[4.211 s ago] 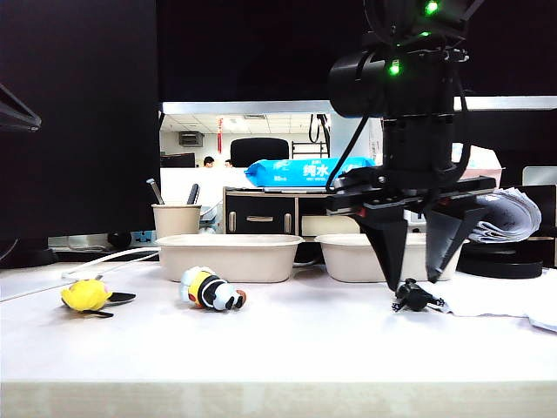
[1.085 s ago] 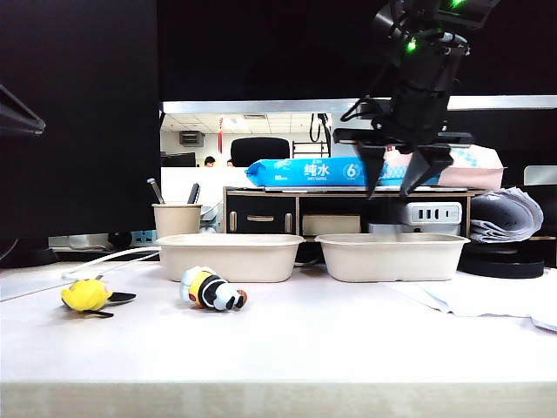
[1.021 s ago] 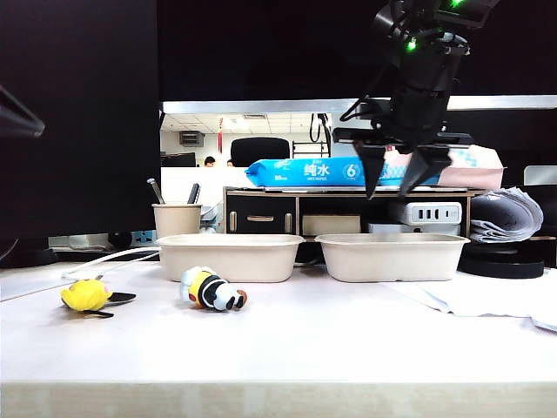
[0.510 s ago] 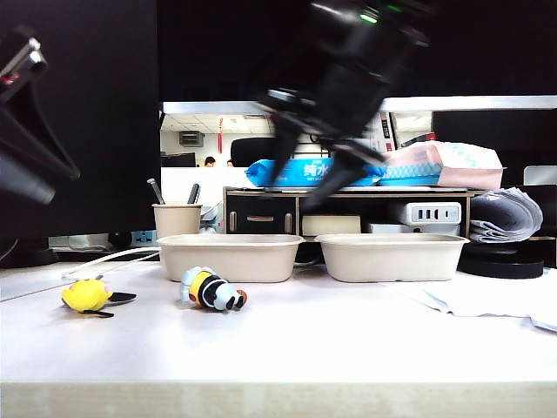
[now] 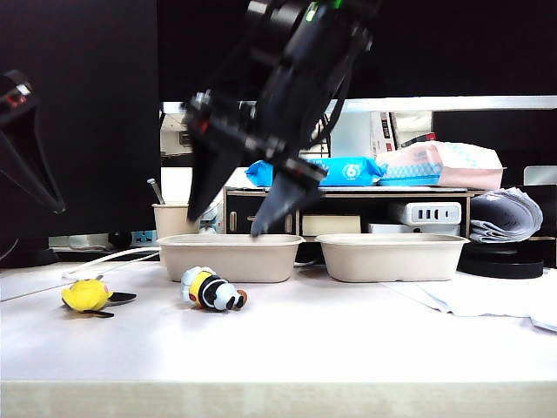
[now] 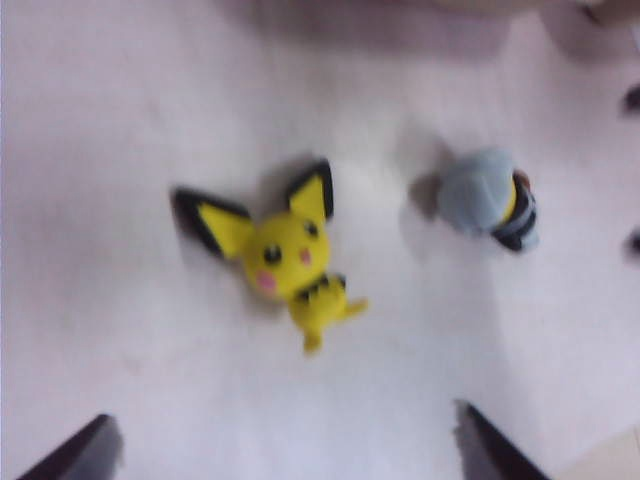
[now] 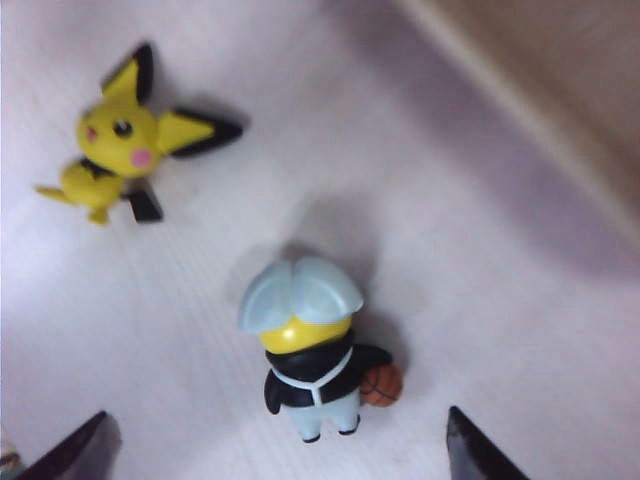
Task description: Put the dolls with similar sizes into the same paper box, while dolls with different sizes go into separate paper boxes.
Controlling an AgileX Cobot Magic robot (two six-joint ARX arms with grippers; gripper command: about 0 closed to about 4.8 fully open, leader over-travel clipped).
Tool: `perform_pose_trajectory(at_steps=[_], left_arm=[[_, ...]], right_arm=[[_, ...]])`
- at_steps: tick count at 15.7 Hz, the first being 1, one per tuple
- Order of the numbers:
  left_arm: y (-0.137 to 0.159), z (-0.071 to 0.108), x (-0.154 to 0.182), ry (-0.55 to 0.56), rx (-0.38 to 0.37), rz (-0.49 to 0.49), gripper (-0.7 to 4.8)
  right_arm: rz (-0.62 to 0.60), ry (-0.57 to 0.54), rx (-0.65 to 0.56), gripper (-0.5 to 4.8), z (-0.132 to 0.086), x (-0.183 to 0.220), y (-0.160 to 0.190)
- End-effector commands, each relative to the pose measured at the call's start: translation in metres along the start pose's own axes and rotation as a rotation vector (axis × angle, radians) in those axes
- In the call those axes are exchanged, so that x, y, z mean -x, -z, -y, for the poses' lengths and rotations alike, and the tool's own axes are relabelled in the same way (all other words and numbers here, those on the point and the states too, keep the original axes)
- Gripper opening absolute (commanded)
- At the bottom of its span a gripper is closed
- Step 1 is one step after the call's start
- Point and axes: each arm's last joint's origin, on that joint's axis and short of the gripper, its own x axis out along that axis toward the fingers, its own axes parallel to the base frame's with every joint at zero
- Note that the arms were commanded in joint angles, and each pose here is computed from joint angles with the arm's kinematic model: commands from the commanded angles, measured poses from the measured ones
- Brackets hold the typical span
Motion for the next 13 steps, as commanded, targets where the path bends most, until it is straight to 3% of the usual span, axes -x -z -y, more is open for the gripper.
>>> perform_pose_trajectory(at_steps=[1,5,11,13], left_arm=[[-0.006,-0.001,-0.015,0.027,-0.008,-0.005,4.79],[-0.004,-0.002,-0.052,0.051,0.0,-0.087,4.79],[-0.007,0.006,-0.078,0.092,-0.019,-0.055,4.79],[-0.004,0.005,-0.084,0.086,-0.012,-0.081,4.79]], right_arm=[[-0.029,-0.006,0.002,4.22,0.002,-0.013,0.002],[-0.045,-0.002,0.006,4.22,0.004,-0.027,0.004],[-0.053,0.04,0.06,4.17,-0.006,-0.041,0.005],[-0.062,0.064,0.066,3.62,-0.007,-0.045,0.006]])
